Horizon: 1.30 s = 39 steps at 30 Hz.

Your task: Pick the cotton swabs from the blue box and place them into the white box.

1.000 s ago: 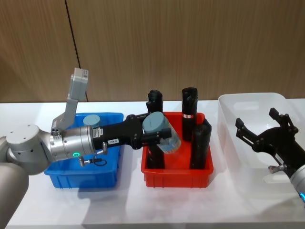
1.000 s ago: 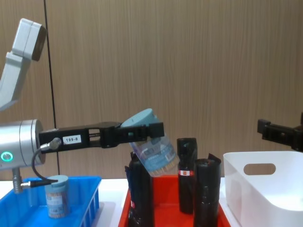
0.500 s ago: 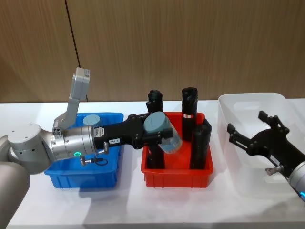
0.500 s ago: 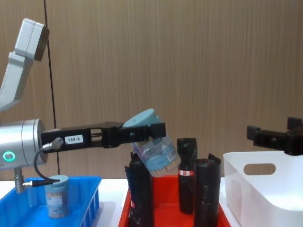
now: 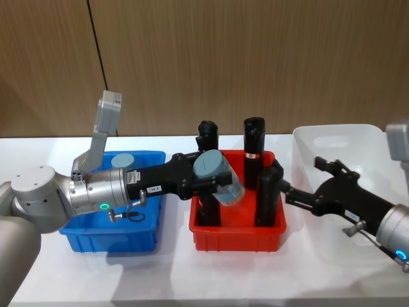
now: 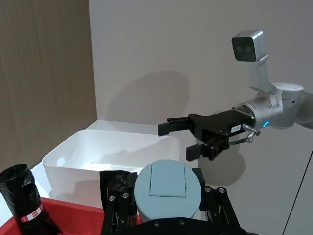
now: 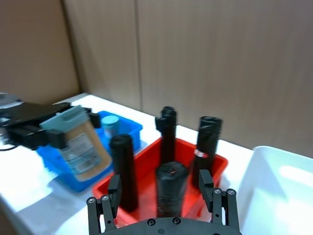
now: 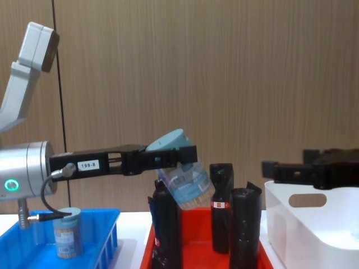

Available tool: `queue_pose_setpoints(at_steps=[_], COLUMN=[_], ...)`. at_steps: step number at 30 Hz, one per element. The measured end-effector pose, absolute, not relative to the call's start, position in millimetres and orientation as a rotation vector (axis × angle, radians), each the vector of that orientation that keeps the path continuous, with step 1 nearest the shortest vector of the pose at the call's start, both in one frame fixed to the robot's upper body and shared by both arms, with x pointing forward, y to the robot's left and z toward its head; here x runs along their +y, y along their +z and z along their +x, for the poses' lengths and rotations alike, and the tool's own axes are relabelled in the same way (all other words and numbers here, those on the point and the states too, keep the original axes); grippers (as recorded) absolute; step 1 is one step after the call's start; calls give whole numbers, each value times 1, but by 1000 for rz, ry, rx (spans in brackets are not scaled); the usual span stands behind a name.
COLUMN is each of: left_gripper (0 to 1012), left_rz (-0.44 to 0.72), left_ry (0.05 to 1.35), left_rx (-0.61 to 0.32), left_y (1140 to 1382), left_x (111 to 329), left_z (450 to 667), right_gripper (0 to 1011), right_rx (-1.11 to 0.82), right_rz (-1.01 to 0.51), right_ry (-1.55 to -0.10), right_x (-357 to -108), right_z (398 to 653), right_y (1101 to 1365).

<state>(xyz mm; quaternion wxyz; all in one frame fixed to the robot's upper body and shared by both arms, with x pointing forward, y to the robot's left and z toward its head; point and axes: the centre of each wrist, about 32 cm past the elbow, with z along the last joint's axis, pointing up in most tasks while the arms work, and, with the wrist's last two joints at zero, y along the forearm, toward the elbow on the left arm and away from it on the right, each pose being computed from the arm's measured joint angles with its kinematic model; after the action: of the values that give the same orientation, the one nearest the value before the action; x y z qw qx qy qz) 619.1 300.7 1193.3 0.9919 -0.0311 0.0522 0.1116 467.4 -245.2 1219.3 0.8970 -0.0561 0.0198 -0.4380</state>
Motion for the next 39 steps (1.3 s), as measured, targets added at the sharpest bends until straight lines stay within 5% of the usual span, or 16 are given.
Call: queue_pose_setpoints(at_steps=[39], left_gripper=[666], left_rz=[-63], left_ry=[224], left_rx=[105], left_y=[1193], left_x=[301], left_z=[619], right_gripper=[1002], right_rx=[90], right_rz=[-304], right_ry=[-551], right_x=[-210], right_z=[520], right_y=[1264])
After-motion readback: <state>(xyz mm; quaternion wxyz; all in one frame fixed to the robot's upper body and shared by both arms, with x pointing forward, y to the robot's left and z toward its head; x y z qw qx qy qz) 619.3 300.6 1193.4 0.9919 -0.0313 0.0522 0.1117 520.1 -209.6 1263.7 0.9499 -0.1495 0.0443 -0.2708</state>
